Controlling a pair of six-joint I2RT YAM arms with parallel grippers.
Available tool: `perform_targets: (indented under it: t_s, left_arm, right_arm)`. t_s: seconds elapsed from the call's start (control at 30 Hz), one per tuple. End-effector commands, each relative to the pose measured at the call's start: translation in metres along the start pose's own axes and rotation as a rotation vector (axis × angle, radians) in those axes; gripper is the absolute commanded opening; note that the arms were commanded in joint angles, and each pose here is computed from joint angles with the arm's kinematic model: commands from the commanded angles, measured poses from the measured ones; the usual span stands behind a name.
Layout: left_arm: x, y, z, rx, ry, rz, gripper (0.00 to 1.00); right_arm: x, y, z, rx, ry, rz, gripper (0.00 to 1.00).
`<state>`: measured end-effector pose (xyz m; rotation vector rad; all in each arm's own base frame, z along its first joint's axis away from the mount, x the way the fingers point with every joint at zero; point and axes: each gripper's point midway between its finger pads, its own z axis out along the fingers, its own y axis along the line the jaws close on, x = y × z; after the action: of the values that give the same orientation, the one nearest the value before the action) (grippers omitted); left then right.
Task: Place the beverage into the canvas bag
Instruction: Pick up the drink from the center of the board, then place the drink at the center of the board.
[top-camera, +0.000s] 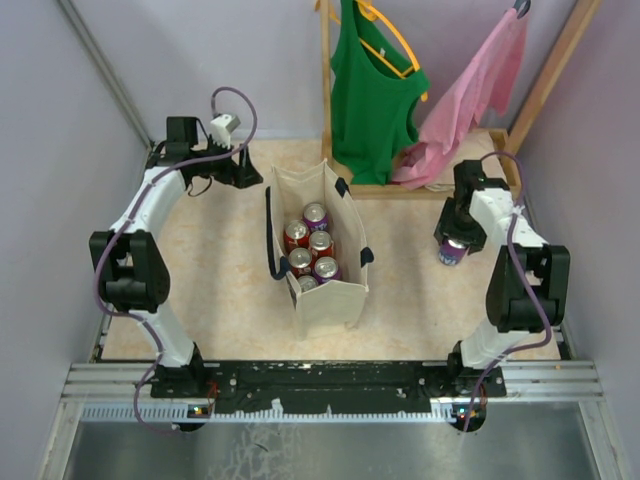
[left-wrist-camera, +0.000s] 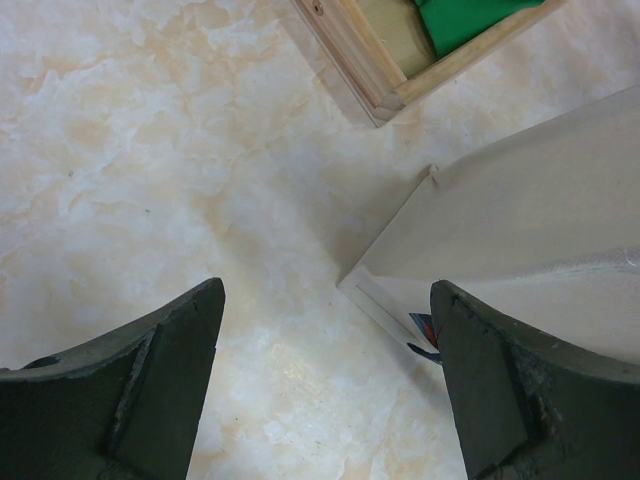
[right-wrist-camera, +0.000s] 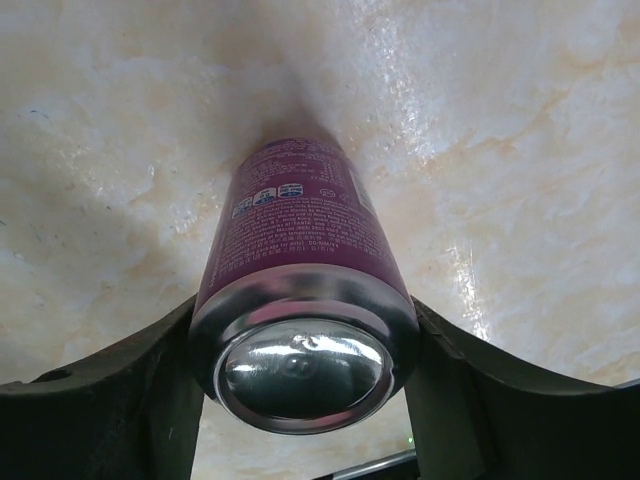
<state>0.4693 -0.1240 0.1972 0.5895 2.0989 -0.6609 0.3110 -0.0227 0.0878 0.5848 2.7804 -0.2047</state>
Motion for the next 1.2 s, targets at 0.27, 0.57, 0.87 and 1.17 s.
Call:
perform_targets:
  t_s: [0.27,0.57,0.87,1.17]
  left_arm:
    - [-0.101,0.024,-0.067,0.027,-0.220,-0.153,0.90]
    - [-0.164,-0.074,-0.110,0.596,-0.309,-0.183,0.85]
    - [-0.138,-0.182,-0.085,0.955,-0.113,-0.156,0.85]
    - [-0.143,-0.221,-0.028,1.017,-0.136,-0.164,0.83]
  right_arm:
    - [-0.060,0.039,-0.138,-0.392,-0.324,0.086,0.00]
    - [-0.071,0.095,-0.269,-0.962,-0.496,0.158,0.00]
    - [-0.059,0.117,-0.330,-1.339,-0.571,0.140,0.00]
    - [-0.059,0.119,-0.359,-1.467,-0.602,0.139,0.00]
